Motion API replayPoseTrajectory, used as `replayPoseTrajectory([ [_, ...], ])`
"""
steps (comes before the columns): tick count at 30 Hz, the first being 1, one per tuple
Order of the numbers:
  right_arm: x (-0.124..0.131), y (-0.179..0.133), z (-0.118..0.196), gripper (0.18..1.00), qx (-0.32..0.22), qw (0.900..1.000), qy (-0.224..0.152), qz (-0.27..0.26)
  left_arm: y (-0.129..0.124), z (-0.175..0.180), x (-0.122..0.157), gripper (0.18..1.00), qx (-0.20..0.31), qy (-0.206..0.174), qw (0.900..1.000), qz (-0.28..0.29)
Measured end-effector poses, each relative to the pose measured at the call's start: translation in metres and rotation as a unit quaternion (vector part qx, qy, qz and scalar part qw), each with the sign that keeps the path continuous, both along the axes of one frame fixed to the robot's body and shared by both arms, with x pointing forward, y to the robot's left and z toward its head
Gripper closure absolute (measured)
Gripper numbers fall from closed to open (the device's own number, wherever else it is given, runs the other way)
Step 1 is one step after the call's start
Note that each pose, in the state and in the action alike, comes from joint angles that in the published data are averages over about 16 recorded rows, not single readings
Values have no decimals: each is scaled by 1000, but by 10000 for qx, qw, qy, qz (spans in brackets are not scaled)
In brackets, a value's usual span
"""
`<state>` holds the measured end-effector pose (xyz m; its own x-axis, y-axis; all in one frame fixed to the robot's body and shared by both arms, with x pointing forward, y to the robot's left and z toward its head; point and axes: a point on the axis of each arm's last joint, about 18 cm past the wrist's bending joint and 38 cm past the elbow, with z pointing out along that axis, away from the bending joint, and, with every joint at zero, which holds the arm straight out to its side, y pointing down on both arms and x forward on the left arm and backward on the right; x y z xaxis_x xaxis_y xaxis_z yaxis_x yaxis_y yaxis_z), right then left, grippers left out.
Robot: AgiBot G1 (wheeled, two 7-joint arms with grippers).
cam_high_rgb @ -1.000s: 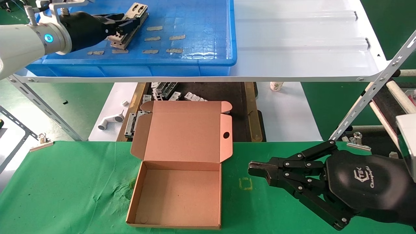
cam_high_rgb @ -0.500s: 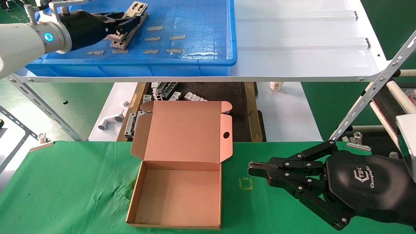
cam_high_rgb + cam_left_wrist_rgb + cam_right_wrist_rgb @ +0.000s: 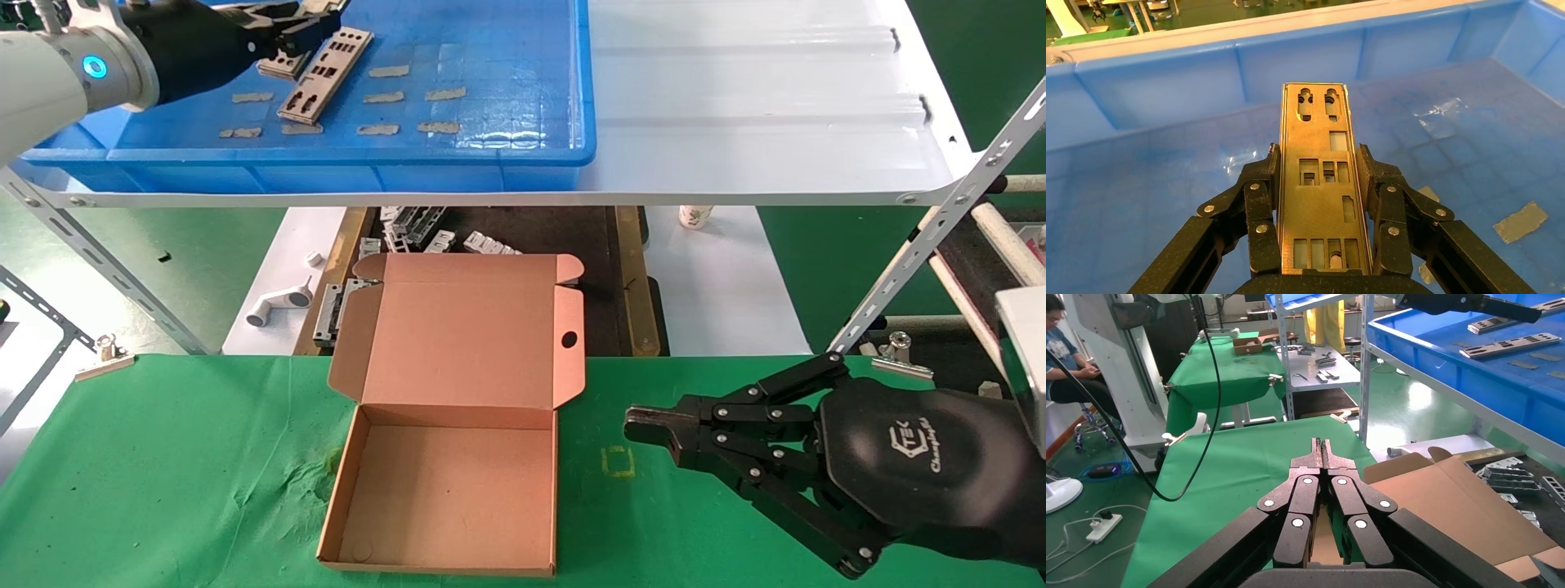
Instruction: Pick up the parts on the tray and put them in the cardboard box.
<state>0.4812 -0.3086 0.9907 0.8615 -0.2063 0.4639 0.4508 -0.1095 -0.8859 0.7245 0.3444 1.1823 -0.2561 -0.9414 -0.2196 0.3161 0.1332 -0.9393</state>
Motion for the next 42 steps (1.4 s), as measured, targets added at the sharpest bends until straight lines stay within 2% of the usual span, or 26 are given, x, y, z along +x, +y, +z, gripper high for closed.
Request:
replayPoseTrajectory([
  [35,0,0,0,988,0,10000,0,0,-5,-21,12,715,65,232,9996,127],
  [42,0,0,0,988,0,10000,0,0,-5,-21,12,682,77,233,9996,108],
])
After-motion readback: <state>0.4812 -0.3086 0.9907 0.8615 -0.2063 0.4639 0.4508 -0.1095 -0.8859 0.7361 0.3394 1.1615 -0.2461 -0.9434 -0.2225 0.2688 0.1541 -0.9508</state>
